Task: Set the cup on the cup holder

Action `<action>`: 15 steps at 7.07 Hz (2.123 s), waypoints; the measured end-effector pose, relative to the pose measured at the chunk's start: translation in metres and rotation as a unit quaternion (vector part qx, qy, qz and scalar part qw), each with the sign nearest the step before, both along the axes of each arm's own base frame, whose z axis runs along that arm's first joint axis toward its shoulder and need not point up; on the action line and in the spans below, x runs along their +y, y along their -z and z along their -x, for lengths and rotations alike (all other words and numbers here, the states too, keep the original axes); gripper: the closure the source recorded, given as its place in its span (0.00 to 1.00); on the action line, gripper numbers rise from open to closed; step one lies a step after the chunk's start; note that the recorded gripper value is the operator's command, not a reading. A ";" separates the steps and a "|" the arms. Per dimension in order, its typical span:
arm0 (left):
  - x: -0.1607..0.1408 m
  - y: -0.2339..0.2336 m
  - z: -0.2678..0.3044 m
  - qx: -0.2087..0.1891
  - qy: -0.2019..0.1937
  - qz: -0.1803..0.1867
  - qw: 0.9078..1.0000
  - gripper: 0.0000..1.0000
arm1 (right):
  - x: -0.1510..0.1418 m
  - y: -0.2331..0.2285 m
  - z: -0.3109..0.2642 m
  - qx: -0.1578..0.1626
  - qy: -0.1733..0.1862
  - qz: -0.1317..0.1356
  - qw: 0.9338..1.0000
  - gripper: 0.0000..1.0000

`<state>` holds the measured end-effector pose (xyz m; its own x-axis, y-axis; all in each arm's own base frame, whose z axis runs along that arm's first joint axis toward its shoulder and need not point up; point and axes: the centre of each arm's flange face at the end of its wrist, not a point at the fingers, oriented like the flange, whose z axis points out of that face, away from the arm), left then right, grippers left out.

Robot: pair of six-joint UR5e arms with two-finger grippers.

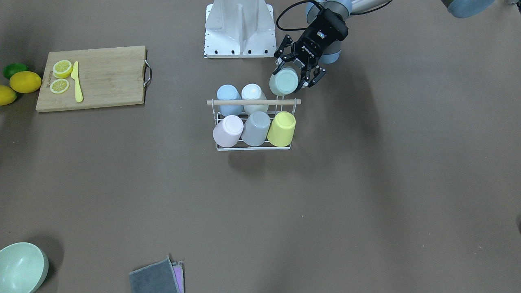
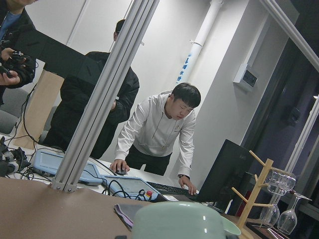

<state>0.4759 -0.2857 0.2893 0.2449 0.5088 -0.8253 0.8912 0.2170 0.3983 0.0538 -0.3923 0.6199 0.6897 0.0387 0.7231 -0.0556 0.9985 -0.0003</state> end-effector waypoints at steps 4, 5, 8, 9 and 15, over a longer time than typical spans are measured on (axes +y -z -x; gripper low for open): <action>0.003 -0.011 -0.009 -0.009 -0.004 0.001 1.000 1.00 | -0.001 0.000 0.000 -0.005 0.000 0.001 1.000 0.02; 0.002 -0.016 -0.011 -0.010 -0.004 0.002 1.000 1.00 | -0.001 0.000 0.000 -0.005 0.000 0.001 1.000 0.02; 0.002 -0.017 -0.012 -0.012 -0.001 0.000 1.000 0.03 | -0.002 0.002 0.000 -0.005 -0.001 -0.001 1.000 0.02; 0.001 -0.017 -0.012 -0.022 0.005 -0.006 1.000 0.02 | -0.003 0.002 0.000 -0.005 -0.001 -0.001 1.000 0.02; -0.023 -0.024 0.007 -0.033 0.041 -0.018 0.998 0.02 | -0.005 0.004 0.000 -0.003 -0.005 -0.001 1.000 0.01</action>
